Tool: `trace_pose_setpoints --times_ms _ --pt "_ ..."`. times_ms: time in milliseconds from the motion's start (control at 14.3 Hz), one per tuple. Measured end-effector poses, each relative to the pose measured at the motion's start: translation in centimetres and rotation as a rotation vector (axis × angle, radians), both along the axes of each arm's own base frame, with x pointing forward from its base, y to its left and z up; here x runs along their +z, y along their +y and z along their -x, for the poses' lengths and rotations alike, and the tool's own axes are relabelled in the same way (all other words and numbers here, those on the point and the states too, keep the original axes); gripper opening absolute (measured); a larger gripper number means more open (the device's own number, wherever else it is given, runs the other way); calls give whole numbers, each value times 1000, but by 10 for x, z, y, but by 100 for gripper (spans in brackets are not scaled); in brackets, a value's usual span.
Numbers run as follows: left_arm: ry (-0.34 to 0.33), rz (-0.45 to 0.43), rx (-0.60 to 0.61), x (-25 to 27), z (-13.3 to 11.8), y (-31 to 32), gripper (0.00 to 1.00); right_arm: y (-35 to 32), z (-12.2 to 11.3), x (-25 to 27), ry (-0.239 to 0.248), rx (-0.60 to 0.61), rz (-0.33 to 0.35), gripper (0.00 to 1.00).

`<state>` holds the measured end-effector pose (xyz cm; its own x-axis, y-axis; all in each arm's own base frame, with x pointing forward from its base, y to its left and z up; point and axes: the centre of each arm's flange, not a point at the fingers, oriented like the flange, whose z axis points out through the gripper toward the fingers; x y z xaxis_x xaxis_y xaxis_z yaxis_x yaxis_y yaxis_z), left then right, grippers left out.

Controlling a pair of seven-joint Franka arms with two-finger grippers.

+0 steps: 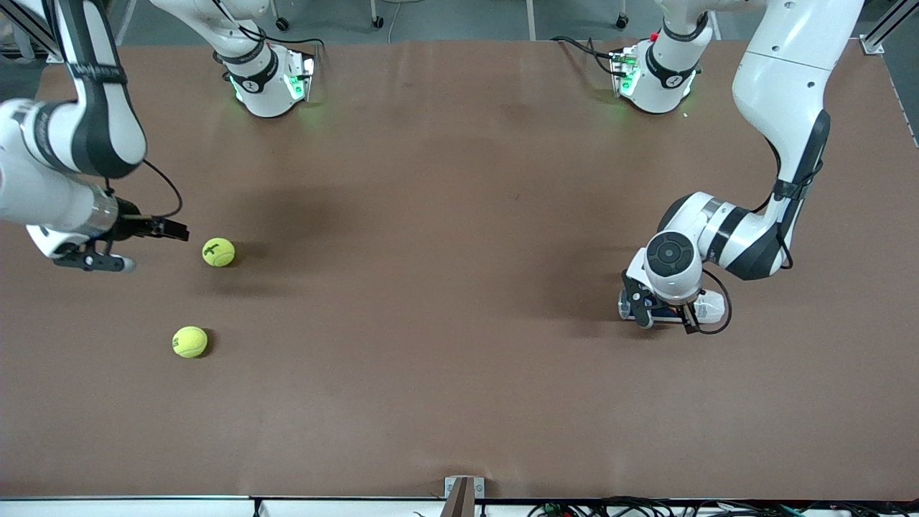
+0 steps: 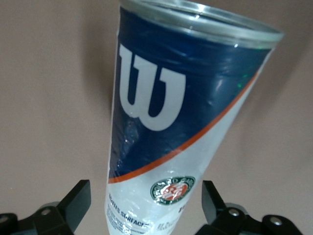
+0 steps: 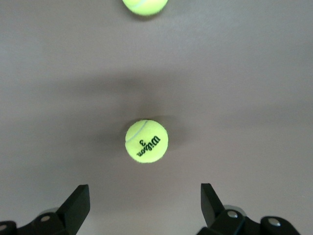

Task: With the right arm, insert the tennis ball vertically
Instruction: 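Raise the can with the left gripper while the right gripper reaches a ball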

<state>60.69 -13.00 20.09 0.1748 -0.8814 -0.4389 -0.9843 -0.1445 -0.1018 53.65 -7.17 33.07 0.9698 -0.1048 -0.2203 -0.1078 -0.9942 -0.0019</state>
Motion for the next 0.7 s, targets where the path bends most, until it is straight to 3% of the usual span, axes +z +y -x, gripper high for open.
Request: trace_pose_setpoints --times_ms 210,489,698 --pt "-4 -23 -7 -12 3 -4 100 7 -4 -48 57 14 -10 100" --pt "7 -29 -5 -24 5 -5 99 23 -5 -73 90 39 -13 100" --pt "-12 -56 -21 -29 7 -11 98 12 -6 -89 89 17 -12 100"
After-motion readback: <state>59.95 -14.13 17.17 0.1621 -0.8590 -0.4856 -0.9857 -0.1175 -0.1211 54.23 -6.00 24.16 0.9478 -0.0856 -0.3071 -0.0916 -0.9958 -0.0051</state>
